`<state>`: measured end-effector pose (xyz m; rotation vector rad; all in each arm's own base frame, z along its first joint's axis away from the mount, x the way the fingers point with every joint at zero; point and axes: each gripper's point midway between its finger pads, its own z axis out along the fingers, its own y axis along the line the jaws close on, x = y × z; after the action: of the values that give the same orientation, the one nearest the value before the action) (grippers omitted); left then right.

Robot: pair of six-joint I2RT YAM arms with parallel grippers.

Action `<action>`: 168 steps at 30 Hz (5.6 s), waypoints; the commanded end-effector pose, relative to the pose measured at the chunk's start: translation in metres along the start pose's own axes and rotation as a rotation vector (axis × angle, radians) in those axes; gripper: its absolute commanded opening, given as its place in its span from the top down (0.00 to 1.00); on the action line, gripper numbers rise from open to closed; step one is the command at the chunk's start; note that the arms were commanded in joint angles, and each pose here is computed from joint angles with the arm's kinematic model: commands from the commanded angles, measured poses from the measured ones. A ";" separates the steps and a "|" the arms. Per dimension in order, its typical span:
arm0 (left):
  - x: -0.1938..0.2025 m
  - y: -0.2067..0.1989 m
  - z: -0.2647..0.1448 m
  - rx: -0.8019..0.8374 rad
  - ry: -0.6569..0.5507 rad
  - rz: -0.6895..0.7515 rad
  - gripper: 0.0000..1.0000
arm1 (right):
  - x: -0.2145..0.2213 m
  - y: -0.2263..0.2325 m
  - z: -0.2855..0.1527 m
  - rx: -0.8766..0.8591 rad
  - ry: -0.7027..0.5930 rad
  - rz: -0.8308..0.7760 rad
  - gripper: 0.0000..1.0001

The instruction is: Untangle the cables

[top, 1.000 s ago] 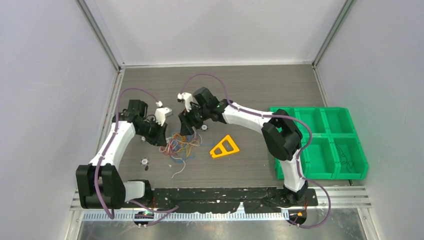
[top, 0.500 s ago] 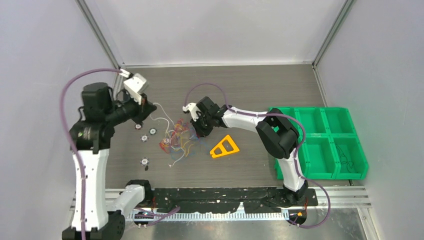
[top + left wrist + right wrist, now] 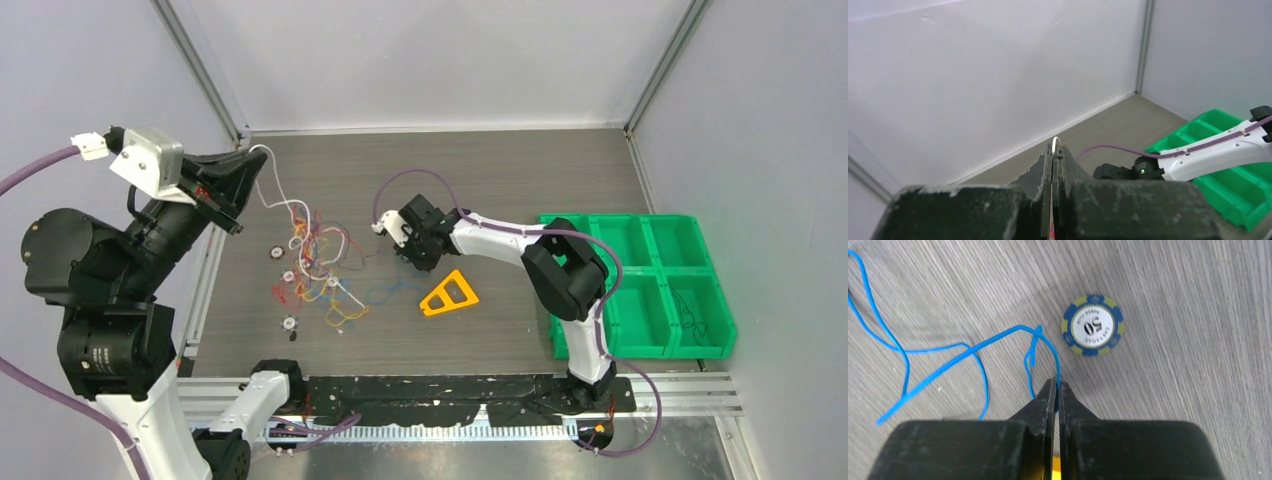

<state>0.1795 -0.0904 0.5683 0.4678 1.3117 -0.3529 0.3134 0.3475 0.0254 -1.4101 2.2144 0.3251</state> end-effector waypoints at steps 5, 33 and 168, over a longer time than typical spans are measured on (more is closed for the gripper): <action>0.072 0.007 0.034 0.040 0.131 -0.183 1.00 | -0.070 -0.019 -0.112 -0.061 -0.282 0.048 0.95; 0.340 -0.024 0.013 0.181 0.683 -0.346 1.00 | -0.018 -0.086 -0.427 0.202 -0.649 0.217 0.95; -0.066 -0.041 0.047 0.360 -0.323 -0.316 1.00 | -0.099 0.037 -0.048 -0.240 -0.586 0.242 0.63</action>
<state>0.2062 -0.1658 0.5634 0.5226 1.2293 -1.0059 0.2873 0.4212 0.1200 -1.0132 1.8561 0.9766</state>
